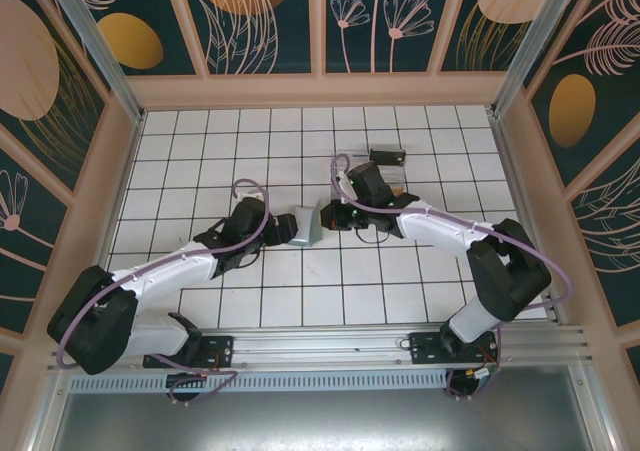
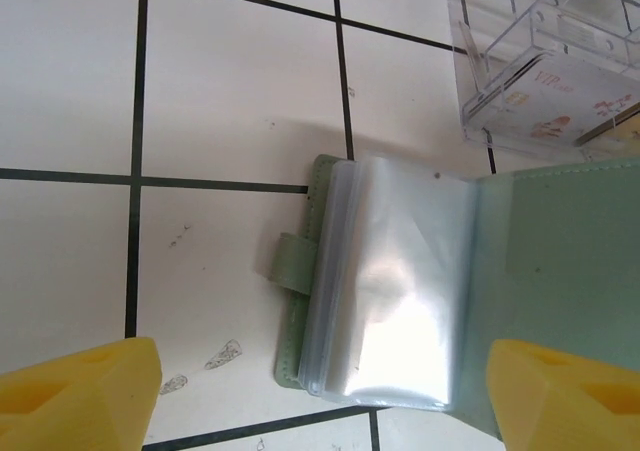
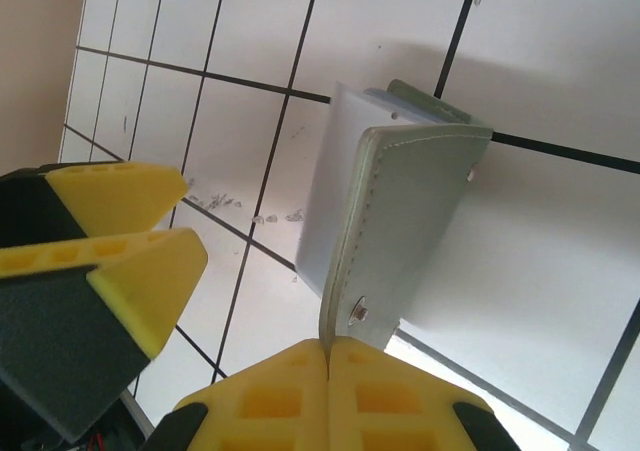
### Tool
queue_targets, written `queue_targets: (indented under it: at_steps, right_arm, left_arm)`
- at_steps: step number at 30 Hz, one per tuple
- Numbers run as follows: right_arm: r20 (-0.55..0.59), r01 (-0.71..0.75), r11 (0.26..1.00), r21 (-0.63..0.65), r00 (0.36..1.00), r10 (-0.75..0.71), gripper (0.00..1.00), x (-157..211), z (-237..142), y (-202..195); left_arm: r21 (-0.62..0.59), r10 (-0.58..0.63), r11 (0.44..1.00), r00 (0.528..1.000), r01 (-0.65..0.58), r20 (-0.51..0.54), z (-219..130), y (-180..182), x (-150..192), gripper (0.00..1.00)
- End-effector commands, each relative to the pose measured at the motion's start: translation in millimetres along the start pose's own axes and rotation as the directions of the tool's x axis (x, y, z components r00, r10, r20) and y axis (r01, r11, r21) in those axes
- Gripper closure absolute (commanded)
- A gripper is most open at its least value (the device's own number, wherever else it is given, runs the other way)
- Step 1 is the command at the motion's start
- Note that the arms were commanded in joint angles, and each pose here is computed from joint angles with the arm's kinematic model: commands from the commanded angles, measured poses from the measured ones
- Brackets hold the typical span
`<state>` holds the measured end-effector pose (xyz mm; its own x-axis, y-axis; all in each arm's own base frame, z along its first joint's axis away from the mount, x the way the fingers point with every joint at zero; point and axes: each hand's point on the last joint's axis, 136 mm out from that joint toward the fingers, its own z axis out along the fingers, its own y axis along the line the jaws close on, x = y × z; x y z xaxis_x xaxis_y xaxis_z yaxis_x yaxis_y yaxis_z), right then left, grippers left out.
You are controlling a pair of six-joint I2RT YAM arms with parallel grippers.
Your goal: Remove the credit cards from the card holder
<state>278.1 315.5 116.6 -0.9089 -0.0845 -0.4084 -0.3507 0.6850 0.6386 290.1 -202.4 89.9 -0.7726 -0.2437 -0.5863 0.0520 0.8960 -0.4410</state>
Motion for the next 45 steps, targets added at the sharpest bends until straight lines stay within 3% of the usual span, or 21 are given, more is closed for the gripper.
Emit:
queue_targets:
  at_steps: [1, 13, 19, 40, 45]
  right_arm:
    - [-0.012, 0.005, 1.000, -0.025, 1.000, -0.005, 1.00, -4, 10, 5]
    - [-0.008, -0.020, 0.976, 0.218, 1.000, 0.022, 1.00, 20, 5, -78]
    - [-0.021, -0.032, 0.961, 0.276, 0.999, 0.039, 0.98, 28, 20, -105]
    - [0.000, -0.025, 0.968, 0.249, 1.000, 0.026, 0.98, 25, 27, -107]
    - [0.004, -0.024, 0.969, 0.246, 1.000, 0.024, 0.98, 25, 26, -106]
  left_arm:
    - [0.013, 0.008, 1.000, 1.000, -0.009, 0.008, -1, -3, -3, 0.14]
    - [0.128, -0.006, 0.992, 1.000, 0.008, -0.018, 9, -25, 0, 0.33]
    - [0.188, -0.011, 0.982, 0.999, 0.021, -0.051, 21, -39, 3, 0.35]
    - [0.251, -0.023, 0.966, 0.986, 0.064, -0.163, 56, -57, 20, 0.35]
    - [0.193, -0.027, 0.979, 0.985, 0.060, -0.168, 62, -47, 24, 0.34]
